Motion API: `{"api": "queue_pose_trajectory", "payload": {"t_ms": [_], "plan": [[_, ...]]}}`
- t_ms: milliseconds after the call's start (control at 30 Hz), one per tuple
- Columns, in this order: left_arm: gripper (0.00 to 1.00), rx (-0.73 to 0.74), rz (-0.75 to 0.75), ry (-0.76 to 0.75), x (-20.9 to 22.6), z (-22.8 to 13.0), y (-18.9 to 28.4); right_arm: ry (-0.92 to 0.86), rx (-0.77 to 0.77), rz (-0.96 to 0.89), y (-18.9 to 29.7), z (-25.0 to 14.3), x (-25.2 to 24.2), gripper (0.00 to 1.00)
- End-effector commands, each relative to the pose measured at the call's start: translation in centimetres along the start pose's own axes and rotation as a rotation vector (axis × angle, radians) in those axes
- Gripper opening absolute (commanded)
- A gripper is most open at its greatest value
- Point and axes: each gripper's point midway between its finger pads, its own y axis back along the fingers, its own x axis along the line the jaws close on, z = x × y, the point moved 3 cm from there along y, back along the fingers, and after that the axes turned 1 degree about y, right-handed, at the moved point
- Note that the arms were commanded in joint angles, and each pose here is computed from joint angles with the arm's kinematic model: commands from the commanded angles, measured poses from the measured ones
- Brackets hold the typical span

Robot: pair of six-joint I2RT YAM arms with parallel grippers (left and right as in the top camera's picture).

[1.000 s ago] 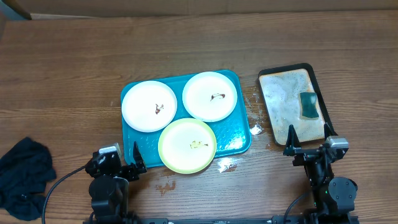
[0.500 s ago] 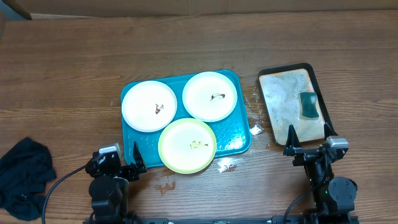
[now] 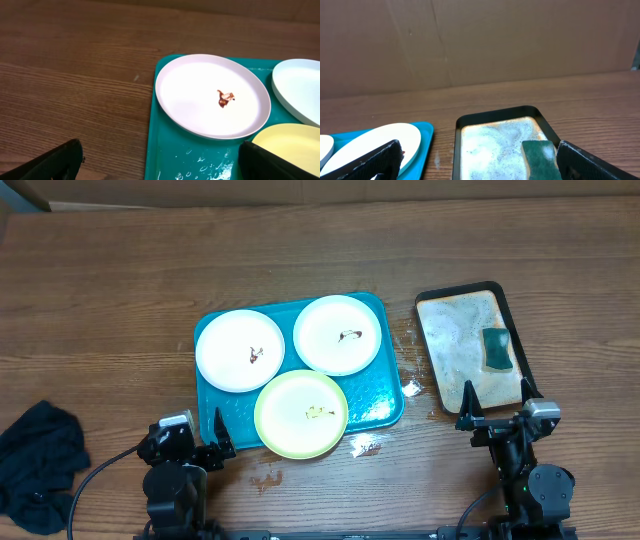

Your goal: Clean dirty plates on tray and stack at the side

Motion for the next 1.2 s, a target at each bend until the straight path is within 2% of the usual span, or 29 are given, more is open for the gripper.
{"api": "queue_pose_trajectory", "payload": {"t_ms": [0, 467, 667, 967, 1167], "plan": [[1.00, -0.004, -0.005, -0.024, 0.0, -0.1, 0.0, 0.003, -0.003, 0.001, 0.0, -0.2, 0.0, 1.00], [1.00, -0.004, -0.005, -0.024, 0.0, -0.1, 0.0, 0.008, 0.073, -0.008, -0.2, -1.0, -0.1, 1.00], [1.00, -0.004, -0.005, -0.024, 0.0, -0.1, 0.0, 0.014, 0.114, -0.013, -0.5, 0.5, 0.1, 1.00], [1.00, -0.004, -0.005, -0.024, 0.0, -0.1, 0.0, 0.012, 0.330, -0.039, -3.2, 3.3, 0.4, 1.00], [1.00, -0.004, -0.005, -0.024, 0.0, -0.1, 0.0, -0.001, 0.536, -0.033, -6.6, 4.9, 1.0, 1.00]]}}
